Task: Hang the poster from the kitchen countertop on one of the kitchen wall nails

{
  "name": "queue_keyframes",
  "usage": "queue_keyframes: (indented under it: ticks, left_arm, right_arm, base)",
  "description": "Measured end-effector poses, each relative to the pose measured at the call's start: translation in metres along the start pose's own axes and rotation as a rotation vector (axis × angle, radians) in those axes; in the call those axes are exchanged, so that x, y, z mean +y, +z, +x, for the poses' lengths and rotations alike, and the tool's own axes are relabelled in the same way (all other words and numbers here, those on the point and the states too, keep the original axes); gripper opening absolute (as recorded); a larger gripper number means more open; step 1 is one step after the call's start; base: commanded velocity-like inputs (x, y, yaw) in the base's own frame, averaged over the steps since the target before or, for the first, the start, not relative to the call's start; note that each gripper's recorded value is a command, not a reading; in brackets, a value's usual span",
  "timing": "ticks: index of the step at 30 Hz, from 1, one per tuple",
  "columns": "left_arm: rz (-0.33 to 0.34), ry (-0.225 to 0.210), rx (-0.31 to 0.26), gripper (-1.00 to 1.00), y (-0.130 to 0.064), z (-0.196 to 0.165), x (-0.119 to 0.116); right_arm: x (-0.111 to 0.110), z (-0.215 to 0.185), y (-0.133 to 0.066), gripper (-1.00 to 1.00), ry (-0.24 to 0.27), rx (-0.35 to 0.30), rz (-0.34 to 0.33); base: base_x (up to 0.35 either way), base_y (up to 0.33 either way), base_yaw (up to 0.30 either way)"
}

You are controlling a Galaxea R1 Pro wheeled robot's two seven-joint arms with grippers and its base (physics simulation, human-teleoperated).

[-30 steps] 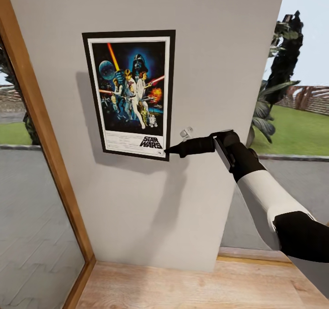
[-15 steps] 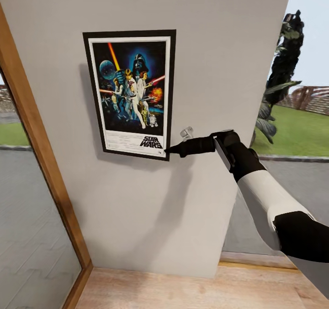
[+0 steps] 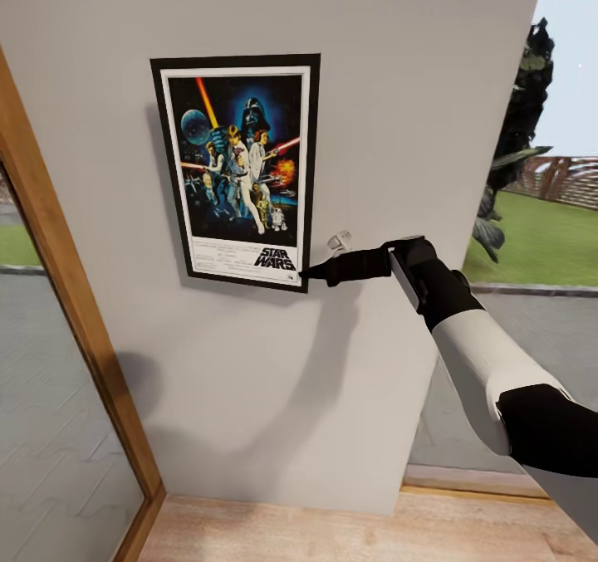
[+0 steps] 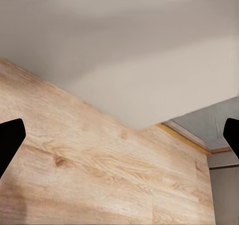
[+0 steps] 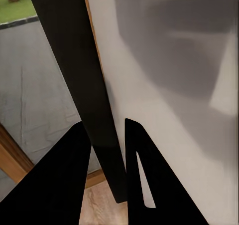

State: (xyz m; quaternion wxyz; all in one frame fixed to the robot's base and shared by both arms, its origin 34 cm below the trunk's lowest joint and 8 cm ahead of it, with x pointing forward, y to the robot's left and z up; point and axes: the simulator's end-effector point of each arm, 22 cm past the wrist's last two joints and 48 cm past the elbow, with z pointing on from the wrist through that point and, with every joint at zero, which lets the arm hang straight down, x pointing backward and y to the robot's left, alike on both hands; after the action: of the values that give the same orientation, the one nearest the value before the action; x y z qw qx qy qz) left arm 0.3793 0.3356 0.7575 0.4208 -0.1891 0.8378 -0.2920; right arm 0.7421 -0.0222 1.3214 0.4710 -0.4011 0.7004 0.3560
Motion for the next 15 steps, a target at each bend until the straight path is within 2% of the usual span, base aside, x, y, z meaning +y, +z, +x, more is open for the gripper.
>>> queue_keyframes:
  ticks: [7,15]
  left_arm:
    - [0.000,0.000,0.000,1.00,0.0001,0.0000,0.0000]
    - [0.000,0.000,0.000,1.00,0.0001,-0.0001,-0.0001]
  right_arm:
    - [0.0000,0.0000,0.0001,-1.00,0.000,0.000,0.000]
    - [0.0000,-0.0001,-0.0001,-1.00,0.000,0.000,0.000]
  base:
    - [0.022,0.000,0.000]
    - [0.107,0.000,0.000]
